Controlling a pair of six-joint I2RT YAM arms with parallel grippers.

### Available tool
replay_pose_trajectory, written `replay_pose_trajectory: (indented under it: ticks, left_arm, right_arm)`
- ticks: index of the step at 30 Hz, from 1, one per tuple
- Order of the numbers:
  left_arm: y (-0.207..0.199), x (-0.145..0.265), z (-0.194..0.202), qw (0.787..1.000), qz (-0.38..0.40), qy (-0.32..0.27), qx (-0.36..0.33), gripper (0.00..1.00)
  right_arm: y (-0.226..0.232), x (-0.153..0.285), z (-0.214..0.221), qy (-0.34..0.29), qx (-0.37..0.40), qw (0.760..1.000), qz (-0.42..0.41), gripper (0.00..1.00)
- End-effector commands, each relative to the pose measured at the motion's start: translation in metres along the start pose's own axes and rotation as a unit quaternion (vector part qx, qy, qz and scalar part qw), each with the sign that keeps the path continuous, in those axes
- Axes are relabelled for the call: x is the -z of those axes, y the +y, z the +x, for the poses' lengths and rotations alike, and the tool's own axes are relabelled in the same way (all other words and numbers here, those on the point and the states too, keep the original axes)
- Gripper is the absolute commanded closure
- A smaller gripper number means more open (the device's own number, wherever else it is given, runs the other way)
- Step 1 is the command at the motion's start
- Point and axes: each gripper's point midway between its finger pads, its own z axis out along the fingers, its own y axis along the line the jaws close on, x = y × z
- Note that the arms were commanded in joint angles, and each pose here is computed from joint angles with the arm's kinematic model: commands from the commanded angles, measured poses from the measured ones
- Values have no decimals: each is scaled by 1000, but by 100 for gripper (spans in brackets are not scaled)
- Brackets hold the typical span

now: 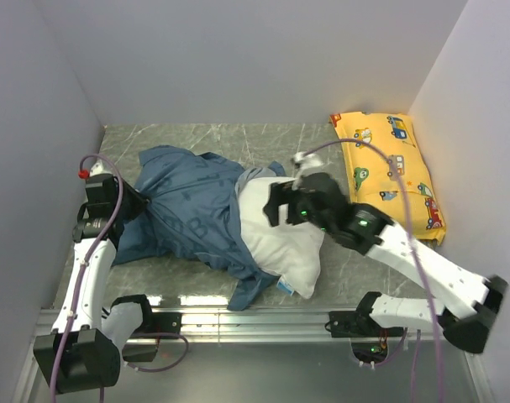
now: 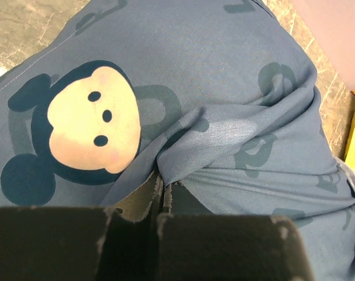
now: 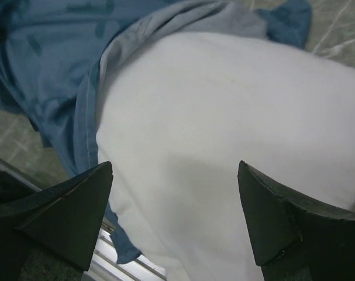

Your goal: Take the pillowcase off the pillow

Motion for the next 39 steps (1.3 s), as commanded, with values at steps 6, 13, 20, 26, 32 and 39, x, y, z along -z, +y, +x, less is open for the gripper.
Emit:
replay_pose_trajectory:
  ticks: [6, 13, 20, 26, 32, 39]
  left_arm:
    - [-5, 0, -5, 999, 6, -3, -40, 98]
    - [-40, 2, -15, 994, 32, 3, -103, 80]
    - [-90, 19, -18, 986, 81, 0, -149, 28]
    - [-89, 46, 5, 987, 88, 18, -136, 19]
    - [-70, 63, 37, 991, 94, 31, -85, 18]
    - [-54, 74, 61, 994, 98, 43, -16, 18]
  right_arm:
    - [10, -53, 60, 79, 105, 990, 42, 2]
    - [16, -68, 77, 105, 105, 988, 50, 15]
    - [57, -79, 53, 137, 32, 986, -87, 96]
    - [53, -94, 22, 124, -102, 972, -172, 100]
    - [28, -116, 7, 106, -237, 943, -207, 100]
    - [16, -134, 2, 101, -317, 916, -226, 100]
